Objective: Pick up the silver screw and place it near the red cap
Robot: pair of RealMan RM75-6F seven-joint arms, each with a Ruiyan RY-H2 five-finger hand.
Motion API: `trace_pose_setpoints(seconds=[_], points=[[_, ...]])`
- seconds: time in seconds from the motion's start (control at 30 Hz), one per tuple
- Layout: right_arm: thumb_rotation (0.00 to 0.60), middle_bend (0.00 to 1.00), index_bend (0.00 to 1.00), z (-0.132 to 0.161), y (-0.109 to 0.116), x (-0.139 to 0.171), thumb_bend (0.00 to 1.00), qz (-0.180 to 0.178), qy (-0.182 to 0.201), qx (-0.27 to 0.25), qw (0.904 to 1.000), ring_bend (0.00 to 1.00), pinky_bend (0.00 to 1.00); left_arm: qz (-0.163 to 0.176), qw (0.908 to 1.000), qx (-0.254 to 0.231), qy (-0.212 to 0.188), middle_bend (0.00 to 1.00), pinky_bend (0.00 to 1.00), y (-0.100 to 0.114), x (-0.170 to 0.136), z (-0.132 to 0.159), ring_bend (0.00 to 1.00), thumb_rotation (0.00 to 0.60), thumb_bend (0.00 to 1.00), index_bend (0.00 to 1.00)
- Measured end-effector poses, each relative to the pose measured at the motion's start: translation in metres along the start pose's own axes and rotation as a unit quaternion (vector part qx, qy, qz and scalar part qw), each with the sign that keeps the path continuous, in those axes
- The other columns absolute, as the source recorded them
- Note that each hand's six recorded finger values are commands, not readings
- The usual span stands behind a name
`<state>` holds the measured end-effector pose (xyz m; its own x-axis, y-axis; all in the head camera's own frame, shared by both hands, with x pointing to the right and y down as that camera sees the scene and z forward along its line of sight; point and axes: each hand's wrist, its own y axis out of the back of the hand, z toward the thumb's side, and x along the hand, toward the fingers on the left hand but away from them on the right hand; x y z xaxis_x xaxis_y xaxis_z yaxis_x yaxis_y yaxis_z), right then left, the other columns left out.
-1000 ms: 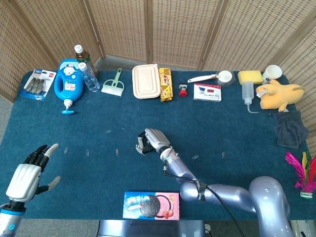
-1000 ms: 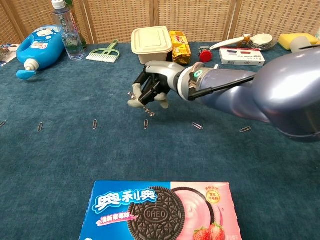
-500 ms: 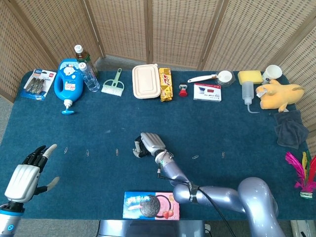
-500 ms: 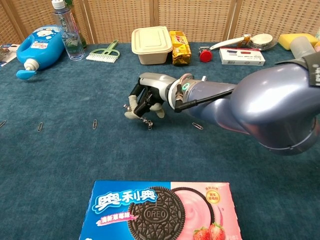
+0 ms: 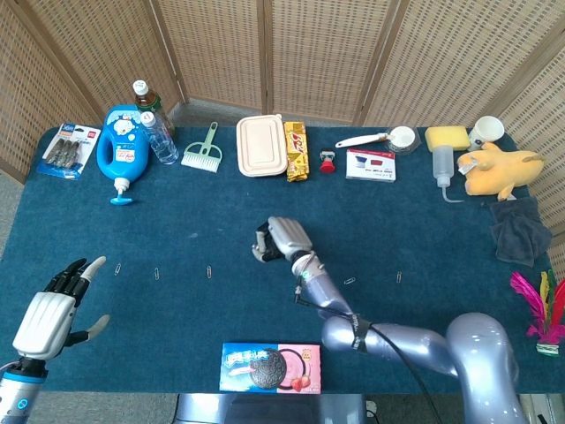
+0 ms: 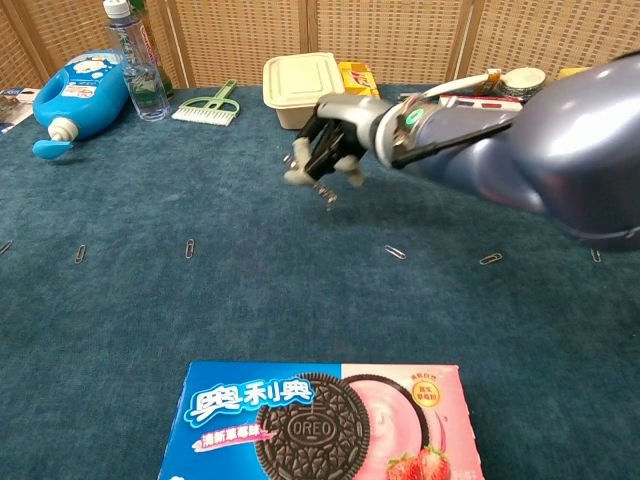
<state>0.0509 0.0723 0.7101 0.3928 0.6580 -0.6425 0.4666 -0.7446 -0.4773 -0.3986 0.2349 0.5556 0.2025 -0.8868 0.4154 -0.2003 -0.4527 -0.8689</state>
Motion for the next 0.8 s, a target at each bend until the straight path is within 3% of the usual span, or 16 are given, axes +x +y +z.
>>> trace_pose_setpoints(seconds=[0.4, 0.8], points=[[0.600, 0.91, 0.63, -0.053, 0.075, 0.020, 0.44, -0.048, -0.031, 0.012, 0.9983, 0.94, 0.78, -0.003, 1.0000, 0.000, 0.006, 0.18, 0.18, -0.001, -0.004, 0.000, 0.09, 0.600, 0.42, 0.00], [0.600, 0.87, 0.57, -0.109, 0.110, 0.029, 0.44, -0.074, -0.085, 0.058, 0.9919, 0.90, 0.68, -0.001, 1.0000, 0.000, 0.008, 0.18, 0.18, 0.001, -0.007, 0.001, 0.09, 0.600, 0.42, 0.00]])
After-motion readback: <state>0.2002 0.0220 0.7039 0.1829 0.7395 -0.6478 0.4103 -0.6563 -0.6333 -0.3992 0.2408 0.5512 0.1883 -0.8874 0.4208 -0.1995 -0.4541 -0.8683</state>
